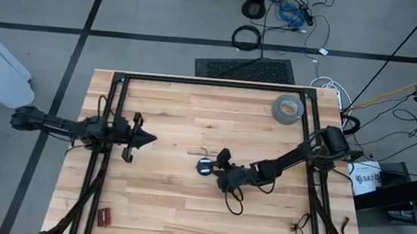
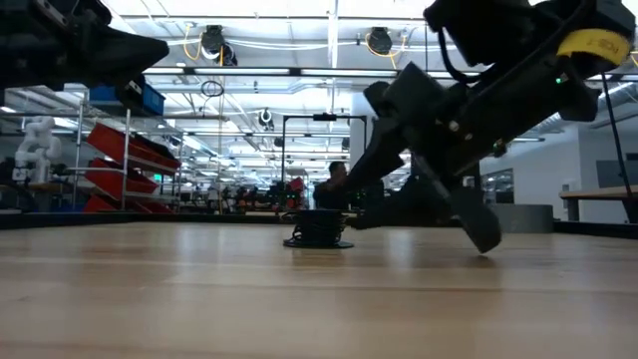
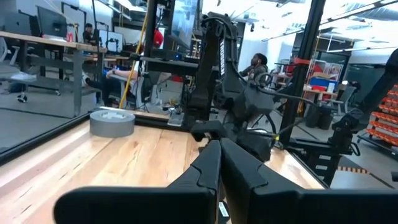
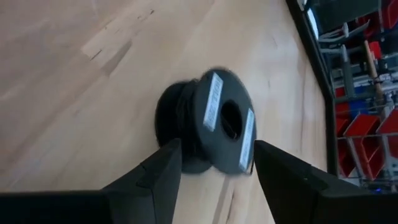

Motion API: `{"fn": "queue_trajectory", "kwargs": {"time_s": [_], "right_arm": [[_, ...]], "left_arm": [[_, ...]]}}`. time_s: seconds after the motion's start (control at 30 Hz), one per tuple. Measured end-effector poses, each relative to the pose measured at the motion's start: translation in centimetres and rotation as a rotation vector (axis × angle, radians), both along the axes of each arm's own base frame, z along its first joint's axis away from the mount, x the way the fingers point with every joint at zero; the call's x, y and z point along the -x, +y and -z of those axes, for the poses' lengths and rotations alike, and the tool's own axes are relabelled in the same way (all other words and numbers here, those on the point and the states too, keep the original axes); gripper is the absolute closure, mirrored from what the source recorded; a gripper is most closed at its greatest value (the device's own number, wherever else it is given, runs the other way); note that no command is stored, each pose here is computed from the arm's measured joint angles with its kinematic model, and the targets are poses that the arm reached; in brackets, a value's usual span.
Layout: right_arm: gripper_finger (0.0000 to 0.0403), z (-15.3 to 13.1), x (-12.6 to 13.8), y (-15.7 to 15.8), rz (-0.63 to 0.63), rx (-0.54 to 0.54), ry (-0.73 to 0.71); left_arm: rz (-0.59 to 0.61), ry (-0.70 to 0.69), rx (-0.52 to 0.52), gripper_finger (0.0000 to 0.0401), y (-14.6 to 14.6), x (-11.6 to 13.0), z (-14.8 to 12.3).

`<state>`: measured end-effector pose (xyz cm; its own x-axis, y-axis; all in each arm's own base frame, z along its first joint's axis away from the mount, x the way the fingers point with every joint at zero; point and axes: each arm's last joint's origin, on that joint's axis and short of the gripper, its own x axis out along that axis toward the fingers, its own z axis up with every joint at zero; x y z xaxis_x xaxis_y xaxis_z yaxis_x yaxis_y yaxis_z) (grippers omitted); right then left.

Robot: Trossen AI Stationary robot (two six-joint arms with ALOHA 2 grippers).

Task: Coil cords
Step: Uncoil the black wire from the spool

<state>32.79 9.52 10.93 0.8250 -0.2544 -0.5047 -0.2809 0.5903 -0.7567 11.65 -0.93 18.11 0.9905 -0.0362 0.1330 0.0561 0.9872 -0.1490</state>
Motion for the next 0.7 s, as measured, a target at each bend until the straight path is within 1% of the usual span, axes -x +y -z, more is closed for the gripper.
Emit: {"fn": "queue_trajectory", "kwargs": {"time_s": [0.1,0.23,0.4,0.7], "right_arm": [[0.0213,0.0,-1.1,0.4,0.006,0.050,0.005],[0.0214,-0.1,-1.8,0.6,0.012,0.091,0.075],[0.0228,0.0,-1.7,0.6,0.053,0.095,0.113],[0.0266,0.1,-1.7,0.5,0.055,0.098,0.117]], "left_arm": [[0.000,0.025,-0.003,0.0381,0.0,-0.2,0.2],[0.000,0.050,-0.006,0.0381,0.0,-0.4,0.5],[0.000,0.063,-0.007,0.0381,0.0,-0.5,0.6],[0.000,0.063,-0.007,0.0381,0.0,-0.5,0.6]]}}
